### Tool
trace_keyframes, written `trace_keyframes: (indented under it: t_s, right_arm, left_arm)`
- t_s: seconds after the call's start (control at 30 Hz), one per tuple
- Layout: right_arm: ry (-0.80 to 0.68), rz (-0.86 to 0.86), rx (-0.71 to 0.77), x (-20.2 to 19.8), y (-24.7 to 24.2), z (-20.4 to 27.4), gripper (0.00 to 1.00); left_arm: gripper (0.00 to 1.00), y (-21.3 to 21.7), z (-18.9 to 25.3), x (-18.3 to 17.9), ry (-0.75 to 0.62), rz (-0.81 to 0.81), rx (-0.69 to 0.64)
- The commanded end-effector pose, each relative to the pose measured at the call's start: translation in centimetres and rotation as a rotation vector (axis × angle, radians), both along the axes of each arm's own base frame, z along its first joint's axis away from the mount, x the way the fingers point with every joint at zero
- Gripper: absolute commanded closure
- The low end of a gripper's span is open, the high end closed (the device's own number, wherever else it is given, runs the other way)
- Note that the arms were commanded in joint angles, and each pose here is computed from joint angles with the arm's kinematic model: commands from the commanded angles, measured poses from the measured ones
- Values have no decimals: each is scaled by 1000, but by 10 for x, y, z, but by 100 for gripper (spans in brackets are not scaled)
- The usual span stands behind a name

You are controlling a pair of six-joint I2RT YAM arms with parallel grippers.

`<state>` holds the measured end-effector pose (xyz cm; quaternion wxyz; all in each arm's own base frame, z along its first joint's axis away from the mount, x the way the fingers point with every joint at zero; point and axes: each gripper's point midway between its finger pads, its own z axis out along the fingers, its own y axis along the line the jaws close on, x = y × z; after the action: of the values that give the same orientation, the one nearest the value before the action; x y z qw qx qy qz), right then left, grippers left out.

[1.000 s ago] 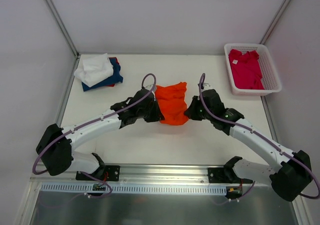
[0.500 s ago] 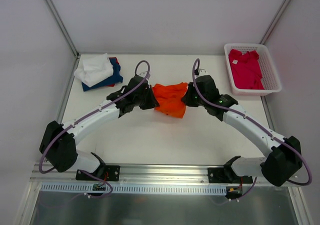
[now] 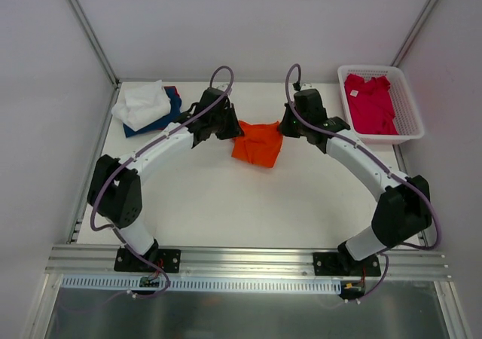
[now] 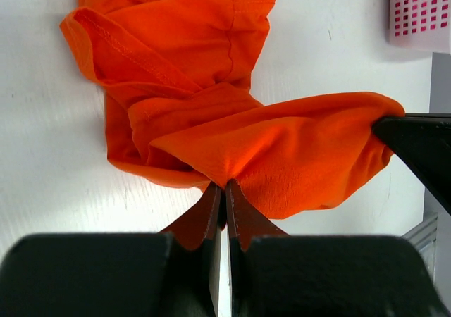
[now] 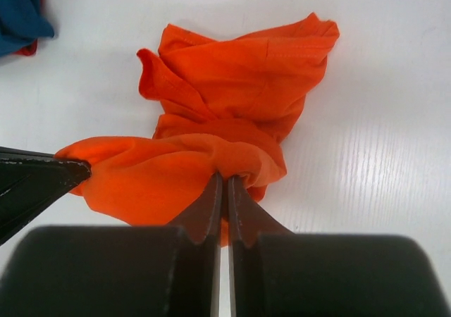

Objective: Fold and stack the t-shirts
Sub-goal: Fold the tshirt

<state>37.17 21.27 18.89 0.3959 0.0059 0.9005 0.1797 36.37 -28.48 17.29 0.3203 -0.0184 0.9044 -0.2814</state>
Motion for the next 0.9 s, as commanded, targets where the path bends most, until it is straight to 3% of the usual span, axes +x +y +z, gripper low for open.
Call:
trace_keyframes:
  t_s: [0.0,0.3,0.53,0.57,0.6,0.63,0.67,0.7,0.73,0.77,0.87]
  right_arm:
    - [-41,-1,-15,27,-3,12,100]
    - [-49,-58,1,85,-16,11,100]
    - [18,-122,9,134,-22,-32,100]
    - [27,-136,14,139,-25,-38,100]
    - [22,-140,23,147,-24,-38,99]
    - [32,-153,25,152,-27,-43,95]
    - [72,-159,11,157,-28,-65,84]
    - [80,-162,8,163,-28,-63,80]
    - [95,-166,1,165,-29,-70,77]
    - [123,-165,-12,165,-30,-83,70]
    - [139,-162,-24,161,-32,-90,68]
  left_arm:
    - [100,-5,12,23,-38,-38,-14]
    - [100,0,18,75,-67,-22,-36]
    - [100,0,21,131,-81,-5,-96]
    - [93,-1,5,138,-50,-8,-98]
    - [79,2,1,146,-45,0,-104]
    - [45,0,9,156,-66,-2,-123]
    - [28,-4,-11,161,-25,-16,-134]
    - [11,-4,-15,167,-14,-17,-148]
    - [1,-3,-11,176,-21,-10,-167]
    - [1,-4,-27,178,13,-16,-175]
    - [1,0,-40,181,39,-6,-177]
